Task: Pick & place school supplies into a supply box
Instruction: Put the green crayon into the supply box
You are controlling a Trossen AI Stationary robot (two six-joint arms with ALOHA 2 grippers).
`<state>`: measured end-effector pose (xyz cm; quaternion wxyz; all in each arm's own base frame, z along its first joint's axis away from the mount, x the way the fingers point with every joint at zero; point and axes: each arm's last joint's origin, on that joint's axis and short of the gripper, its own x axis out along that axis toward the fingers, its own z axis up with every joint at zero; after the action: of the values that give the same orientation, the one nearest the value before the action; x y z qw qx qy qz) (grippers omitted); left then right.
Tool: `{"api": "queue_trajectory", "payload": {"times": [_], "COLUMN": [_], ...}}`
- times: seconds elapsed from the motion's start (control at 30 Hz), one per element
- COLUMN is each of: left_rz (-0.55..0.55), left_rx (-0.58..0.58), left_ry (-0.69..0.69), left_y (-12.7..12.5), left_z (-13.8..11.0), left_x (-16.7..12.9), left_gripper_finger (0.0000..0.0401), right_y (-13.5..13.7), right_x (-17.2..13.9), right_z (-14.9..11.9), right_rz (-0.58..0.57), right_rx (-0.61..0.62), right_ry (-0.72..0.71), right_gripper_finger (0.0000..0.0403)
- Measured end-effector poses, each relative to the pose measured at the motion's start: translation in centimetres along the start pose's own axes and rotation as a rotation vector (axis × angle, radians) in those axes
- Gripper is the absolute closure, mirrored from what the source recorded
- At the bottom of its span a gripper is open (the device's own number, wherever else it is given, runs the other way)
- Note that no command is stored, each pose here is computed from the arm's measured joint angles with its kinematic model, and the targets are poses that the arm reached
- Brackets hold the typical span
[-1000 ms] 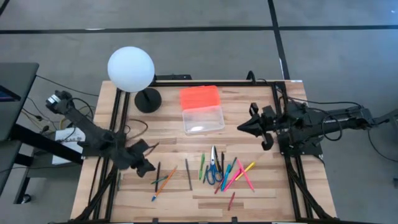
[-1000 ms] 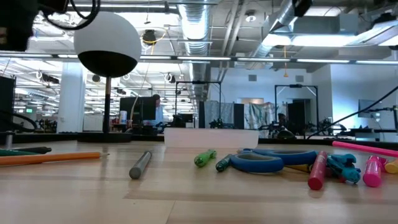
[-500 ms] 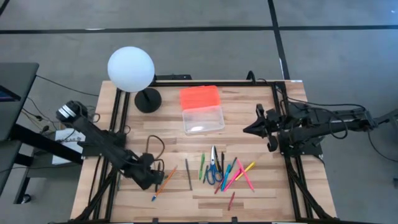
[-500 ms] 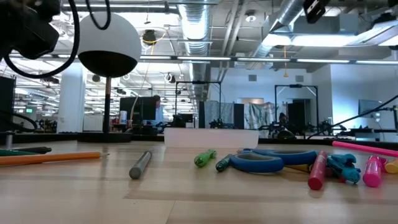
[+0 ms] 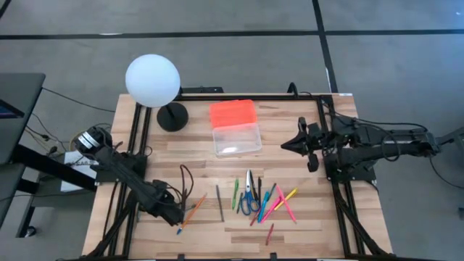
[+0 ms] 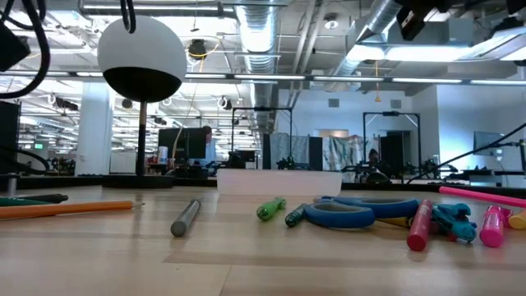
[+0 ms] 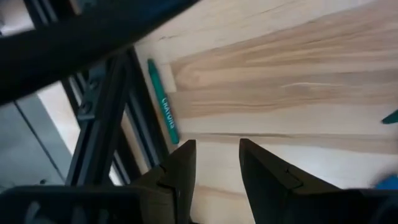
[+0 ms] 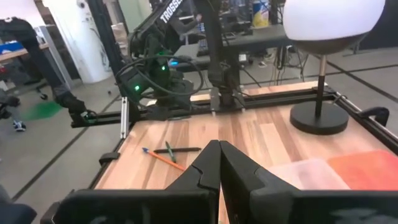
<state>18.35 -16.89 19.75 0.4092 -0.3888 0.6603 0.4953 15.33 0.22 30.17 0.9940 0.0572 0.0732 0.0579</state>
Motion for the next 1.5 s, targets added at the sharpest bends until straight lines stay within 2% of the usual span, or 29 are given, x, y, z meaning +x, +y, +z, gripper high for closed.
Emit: {"api": "queue_trajectory", "payload": {"times": [0.3, 0.57, 0.87, 1.1, 1.2, 1.5], "left_rz": [0.068, 0.075, 0.080, 0.116, 0.116, 0.135], "left_rx": [0.014, 0.037, 0.243, 0.280, 0.349, 0.734], "left_ry": [-0.003, 0.008, 0.020, 0.048, 0.051, 0.126], "left_y": [1.2, 1.5, 1.7, 2.0, 2.1, 2.0], "left_z": [-0.7, -0.2, 0.7, 0.6, 0.5, 0.4], "left_x": [2.2, 4.6, 6.3, 6.4, 6.4, 6.7], "left_gripper_finger": [0.0282, 0.0282, 0.0282, 0.0282, 0.0282, 0.0282], "right_y": [0.0, -0.1, -0.4, -0.4, -0.5, -0.8], "right_x": [0.1, 0.1, 0.1, 0.4, 0.8, 2.4], "right_z": [-0.2, -0.1, -0.1, -0.3, -0.5, -1.3], "right_rz": [-0.001, -0.010, -0.026, -0.028, -0.030, -0.038], "right_rx": [0.001, -0.006, -0.003, 0.017, 0.028, 0.060], "right_ry": [0.015, 0.014, 0.012, 0.026, 0.043, 0.111], "right_gripper_finger": [0.0403, 0.0403, 0.0403, 0.0403, 0.0403, 0.0403]}}
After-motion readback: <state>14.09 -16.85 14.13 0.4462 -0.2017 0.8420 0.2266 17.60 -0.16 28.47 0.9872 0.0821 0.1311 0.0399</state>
